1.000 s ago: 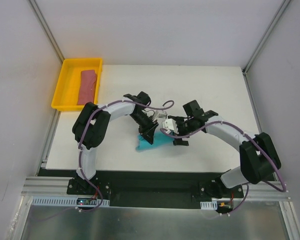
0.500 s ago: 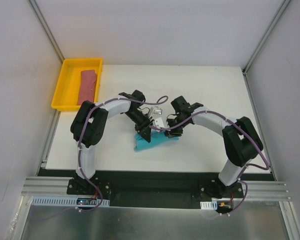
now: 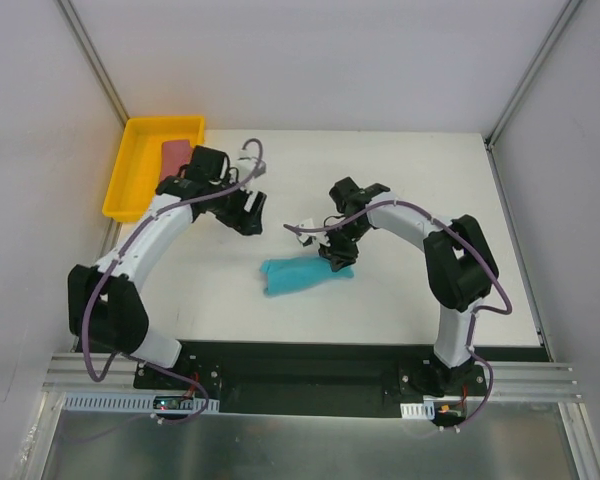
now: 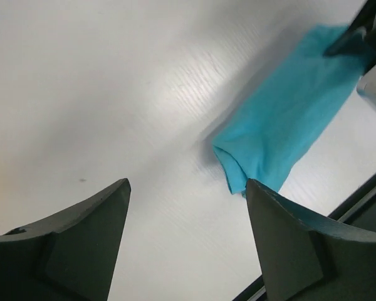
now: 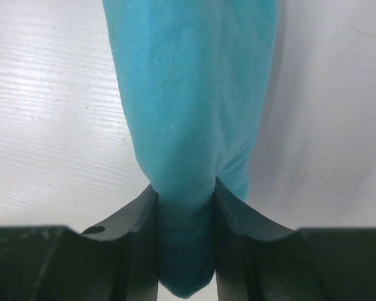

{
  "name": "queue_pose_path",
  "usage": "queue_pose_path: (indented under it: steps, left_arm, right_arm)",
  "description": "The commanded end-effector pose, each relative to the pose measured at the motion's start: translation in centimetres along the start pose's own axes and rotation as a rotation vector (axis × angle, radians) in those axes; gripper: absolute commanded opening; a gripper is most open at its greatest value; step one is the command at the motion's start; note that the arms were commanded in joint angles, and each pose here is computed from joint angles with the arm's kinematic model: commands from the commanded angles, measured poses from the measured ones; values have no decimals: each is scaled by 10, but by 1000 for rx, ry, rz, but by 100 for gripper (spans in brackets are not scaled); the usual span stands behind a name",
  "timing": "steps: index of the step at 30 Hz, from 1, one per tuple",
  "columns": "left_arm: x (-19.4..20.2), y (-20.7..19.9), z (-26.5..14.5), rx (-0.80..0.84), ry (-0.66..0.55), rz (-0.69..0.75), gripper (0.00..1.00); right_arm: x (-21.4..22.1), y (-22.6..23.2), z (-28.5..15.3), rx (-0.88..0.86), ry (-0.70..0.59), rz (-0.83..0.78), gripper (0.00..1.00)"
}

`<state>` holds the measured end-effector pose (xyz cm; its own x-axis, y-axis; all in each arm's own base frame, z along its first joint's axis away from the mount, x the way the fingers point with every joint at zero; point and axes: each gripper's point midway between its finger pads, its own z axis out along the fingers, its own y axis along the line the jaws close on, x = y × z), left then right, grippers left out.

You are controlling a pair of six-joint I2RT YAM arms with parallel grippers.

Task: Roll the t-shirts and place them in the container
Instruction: Roll the T-shirt to the center of the board, then pick up the T-shirt from the center of the board.

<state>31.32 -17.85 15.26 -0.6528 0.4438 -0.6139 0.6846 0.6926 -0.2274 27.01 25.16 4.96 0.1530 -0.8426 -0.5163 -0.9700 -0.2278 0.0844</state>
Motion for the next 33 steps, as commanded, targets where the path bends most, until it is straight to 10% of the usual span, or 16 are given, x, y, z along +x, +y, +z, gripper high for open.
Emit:
queue_pose_path:
  steps: [1,2,5,9,18,33]
  left_arm:
    - [-29,11,-62,-149,-180,-147,85]
    - [-36,4,-70,-114,-220,-230,99]
    - [-57,-26,-101,137,-363,-413,99]
    - [-80,-61,-133,270,-441,-319,99]
    - [-5,-92,-91,99,-420,689,98]
    - [49,-141,17,196,-429,1009,99]
  right_arm:
    - [0,10,-4,-49,22,109,29]
    - [1,12,-4,-52,28,112,29]
    - [8,19,-3,-66,49,122,29]
    - [12,25,-2,-78,61,158,29]
    - [22,36,0,-122,82,178,28]
    - [30,38,7,-170,96,222,28]
